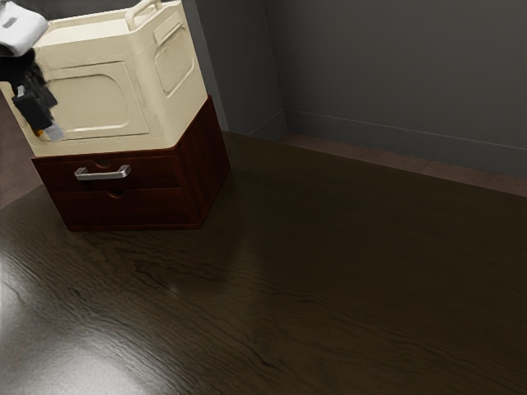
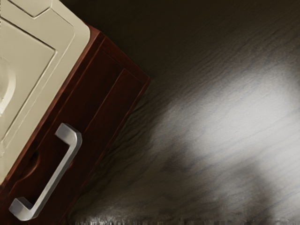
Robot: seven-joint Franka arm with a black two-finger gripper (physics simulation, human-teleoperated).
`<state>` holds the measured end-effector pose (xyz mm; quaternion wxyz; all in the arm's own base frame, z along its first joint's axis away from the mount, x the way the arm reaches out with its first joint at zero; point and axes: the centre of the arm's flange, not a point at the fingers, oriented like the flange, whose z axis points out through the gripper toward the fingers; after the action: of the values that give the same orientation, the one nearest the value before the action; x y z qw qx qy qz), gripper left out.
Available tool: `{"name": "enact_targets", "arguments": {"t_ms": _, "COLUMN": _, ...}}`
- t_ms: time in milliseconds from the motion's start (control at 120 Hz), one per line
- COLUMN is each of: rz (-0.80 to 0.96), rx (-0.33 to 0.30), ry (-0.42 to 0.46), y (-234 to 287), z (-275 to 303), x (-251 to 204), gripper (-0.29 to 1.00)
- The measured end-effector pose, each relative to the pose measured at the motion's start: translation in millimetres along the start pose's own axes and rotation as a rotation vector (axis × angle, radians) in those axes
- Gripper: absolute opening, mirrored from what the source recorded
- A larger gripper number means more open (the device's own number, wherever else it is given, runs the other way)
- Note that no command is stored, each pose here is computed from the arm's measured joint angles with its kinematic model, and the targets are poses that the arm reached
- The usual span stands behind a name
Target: Pull the drawer handle with one arm to open the drawer
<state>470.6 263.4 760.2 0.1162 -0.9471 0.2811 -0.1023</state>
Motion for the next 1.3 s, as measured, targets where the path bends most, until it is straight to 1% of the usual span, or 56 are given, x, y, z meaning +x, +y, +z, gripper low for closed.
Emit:
{"name": "enact_targets", "arguments": {"t_ms": 42, "rz": 0.031, "rx": 0.001, "ry": -0.002, "y": -13, "z": 12, "x": -12, "gripper": 0.7}}
{"name": "enact_targets", "arguments": {"t_ms": 150, "rz": 0.078, "rx": -0.024, "ry": -0.029, "y": -30, "z": 73, "x": -49, "gripper": 0.7}}
{"name": "enact_targets", "arguments": {"t_ms": 267, "rz": 0.111, "rx": -0.005, "ry": -0.05, "y": -29, "z": 124, "x": -90, "gripper": 0.7}}
{"name": "enact_targets", "arguments": {"t_ms": 317, "rz": 0.147, "rx": 0.011, "ry": -0.058, "y": -25, "z": 147, "x": -94, "gripper": 0.7}}
{"name": "enact_targets", "arguments": {"t_ms": 358, "rz": 0.191, "rx": 0.036, "ry": -0.056, "y": -21, "z": 158, "x": -87, "gripper": 0.7}}
{"name": "enact_targets", "arguments": {"t_ms": 492, "rz": 0.352, "rx": 0.144, "ry": -0.006, "y": -9, "z": 164, "x": -37, "gripper": 0.68}}
{"name": "enact_targets", "arguments": {"t_ms": 558, "rz": 0.402, "rx": 0.191, "ry": 0.018, "y": -7, "z": 162, "x": -22, "gripper": 0.67}}
{"name": "enact_targets", "arguments": {"t_ms": 633, "rz": 0.423, "rx": 0.228, "ry": 0.031, "y": -9, "z": 162, "x": -22, "gripper": 0.65}}
{"name": "enact_targets", "arguments": {"t_ms": 758, "rz": 0.42, "rx": 0.265, "ry": 0.033, "y": -17, "z": 159, "x": -43, "gripper": 0.59}}
{"name": "enact_targets", "arguments": {"t_ms": 892, "rz": 0.431, "rx": 0.278, "ry": 0.029, "y": -18, "z": 160, "x": -57, "gripper": 0.5}}
{"name": "enact_targets", "arguments": {"t_ms": 975, "rz": 0.449, "rx": 0.272, "ry": 0.023, "y": -19, "z": 169, "x": -57, "gripper": 0.46}}
{"name": "enact_targets", "arguments": {"t_ms": 1300, "rz": 0.465, "rx": 0.271, "ry": -0.006, "y": -31, "z": 180, "x": -78, "gripper": 0.4}}
